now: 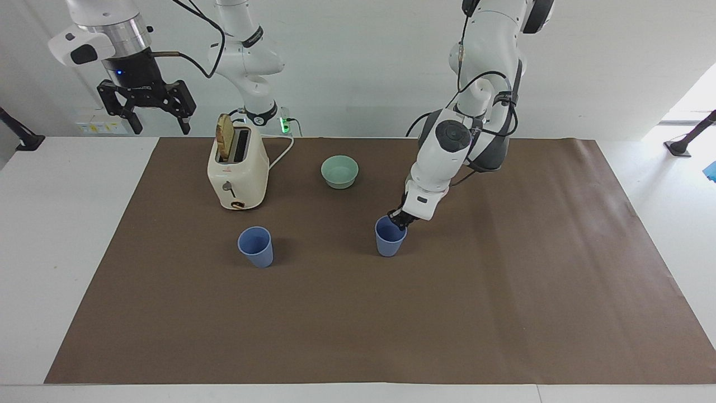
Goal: Stack blue cups with both arms
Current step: 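Carry the blue cup toward the table center and set it down, then withdraw the left gripper while the right gripper reaches the other blue cup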
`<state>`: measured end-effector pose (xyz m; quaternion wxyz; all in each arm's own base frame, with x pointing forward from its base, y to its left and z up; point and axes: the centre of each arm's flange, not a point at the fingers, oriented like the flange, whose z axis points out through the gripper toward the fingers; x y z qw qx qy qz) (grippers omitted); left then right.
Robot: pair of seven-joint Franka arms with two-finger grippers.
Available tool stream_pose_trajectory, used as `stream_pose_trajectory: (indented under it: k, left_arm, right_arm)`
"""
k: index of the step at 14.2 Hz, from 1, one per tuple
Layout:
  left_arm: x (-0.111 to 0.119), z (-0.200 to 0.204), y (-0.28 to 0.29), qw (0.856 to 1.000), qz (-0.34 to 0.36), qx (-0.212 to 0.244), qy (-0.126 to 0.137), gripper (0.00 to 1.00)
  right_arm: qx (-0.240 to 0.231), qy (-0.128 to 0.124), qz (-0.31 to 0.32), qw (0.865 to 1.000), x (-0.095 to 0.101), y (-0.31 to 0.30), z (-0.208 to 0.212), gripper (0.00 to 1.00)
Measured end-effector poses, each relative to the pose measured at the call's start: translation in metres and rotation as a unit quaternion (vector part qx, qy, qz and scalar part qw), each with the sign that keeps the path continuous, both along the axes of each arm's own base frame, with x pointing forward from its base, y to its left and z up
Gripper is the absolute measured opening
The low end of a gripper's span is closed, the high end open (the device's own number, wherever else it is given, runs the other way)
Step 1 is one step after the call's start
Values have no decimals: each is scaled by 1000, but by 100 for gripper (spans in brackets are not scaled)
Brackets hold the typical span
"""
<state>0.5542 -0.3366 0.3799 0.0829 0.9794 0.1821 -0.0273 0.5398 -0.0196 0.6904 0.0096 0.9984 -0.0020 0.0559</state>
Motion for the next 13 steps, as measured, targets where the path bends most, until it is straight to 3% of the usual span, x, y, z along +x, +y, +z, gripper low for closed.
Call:
stream_pose_trajectory:
  k: [1, 3, 6, 10, 13]
  left_arm:
    - [0, -1, 0, 1000, 0, 0, 0, 4]
    - [2, 0, 2, 1000, 2, 1, -4, 21]
    - [16, 12, 20, 999, -3, 29, -30, 55]
    - [38, 68, 87, 996, -48, 62, -47, 99]
    - [33, 118, 157, 987, -137, 75, -35, 100]
  right_arm:
    - [0, 0, 0, 1000, 0, 0, 0, 100]
    - [0, 0, 0, 1000, 0, 0, 0, 100]
    - [0, 0, 0, 1000, 0, 0, 0, 100]
    - [1, 12, 2, 1000, 1, 2, -13, 100]
    - [1, 18, 5, 1000, 11, 5, -47, 100]
